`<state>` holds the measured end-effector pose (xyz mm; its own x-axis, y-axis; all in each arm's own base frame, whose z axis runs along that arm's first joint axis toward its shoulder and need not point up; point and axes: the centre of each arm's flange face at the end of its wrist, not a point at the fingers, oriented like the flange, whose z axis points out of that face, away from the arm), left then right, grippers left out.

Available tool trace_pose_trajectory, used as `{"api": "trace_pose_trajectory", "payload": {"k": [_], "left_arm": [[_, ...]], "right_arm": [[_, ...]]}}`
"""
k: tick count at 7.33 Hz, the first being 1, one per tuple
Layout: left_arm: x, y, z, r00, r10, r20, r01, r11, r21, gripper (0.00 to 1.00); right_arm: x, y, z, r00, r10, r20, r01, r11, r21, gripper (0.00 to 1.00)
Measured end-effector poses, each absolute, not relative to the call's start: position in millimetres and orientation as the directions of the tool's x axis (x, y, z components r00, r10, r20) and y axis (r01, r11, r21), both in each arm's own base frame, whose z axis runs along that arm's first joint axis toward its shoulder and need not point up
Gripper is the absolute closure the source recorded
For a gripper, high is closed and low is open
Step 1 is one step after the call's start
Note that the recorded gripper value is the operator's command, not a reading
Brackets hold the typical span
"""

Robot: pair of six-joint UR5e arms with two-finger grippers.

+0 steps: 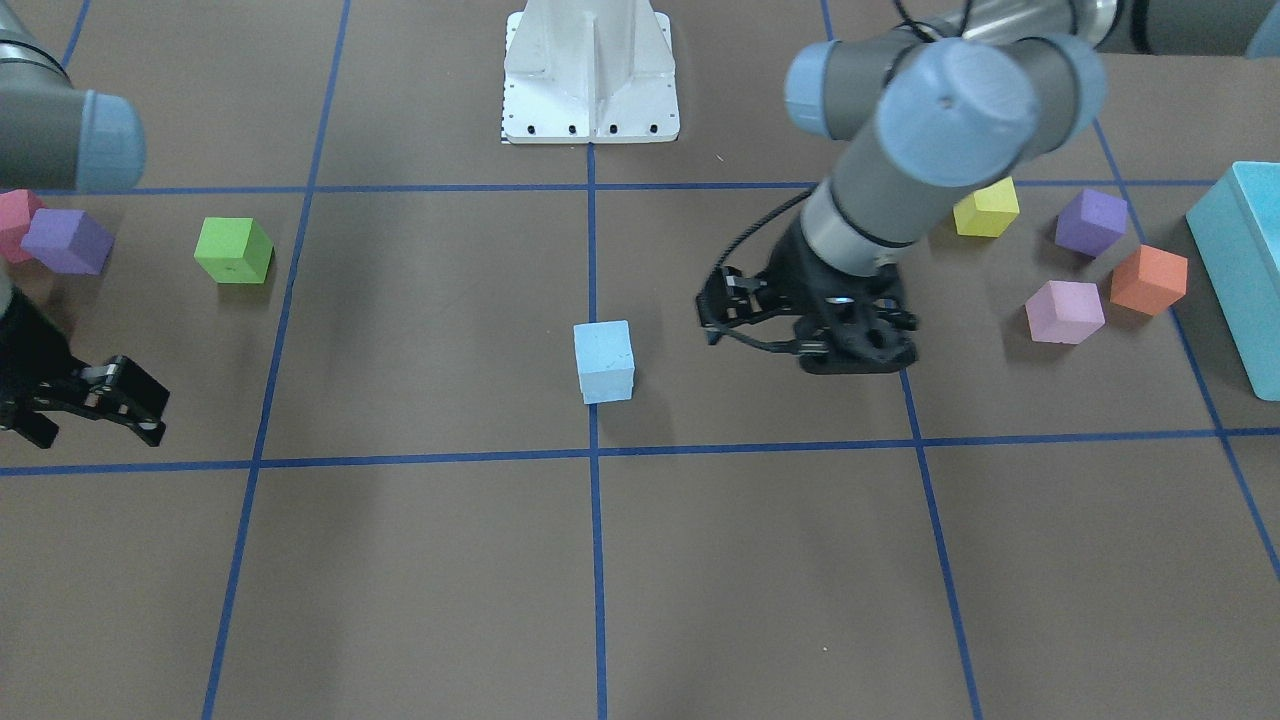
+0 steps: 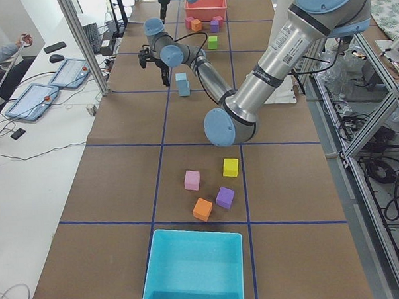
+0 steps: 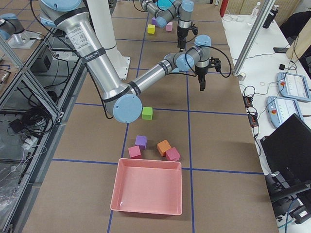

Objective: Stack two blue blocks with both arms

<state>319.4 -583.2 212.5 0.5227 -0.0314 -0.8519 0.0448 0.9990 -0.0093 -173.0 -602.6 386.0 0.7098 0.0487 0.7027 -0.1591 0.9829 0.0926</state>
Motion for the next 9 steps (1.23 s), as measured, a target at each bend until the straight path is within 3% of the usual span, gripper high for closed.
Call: {"api": "trace_pose_trajectory", "payload": {"k": [2, 4, 9], "left_arm": [[180.4, -591.8, 325.3, 0.619, 0.122, -0.776, -0.021, 0.99, 0.14, 0.02], [89.4, -572.4, 425.3, 0.676, 0.176, -0.716, -0.093, 0.984, 0.155, 0.02], [20.6, -502.0, 551.9, 0.696, 0.181, -0.695, -0.167, 0.982, 0.09, 0.01]], "right_arm": [[-77.3, -569.9, 452.1, 0.707, 0.071, 0.704, -0.165, 0.984, 0.067, 0.0], [-21.8, -527.0, 493.0, 0.689, 0.131, 0.713, -0.202, 0.979, 0.015, 0.0], [4.2, -483.9, 527.8, 0.683, 0.191, 0.704, -0.227, 0.973, -0.044, 0.0]]}}
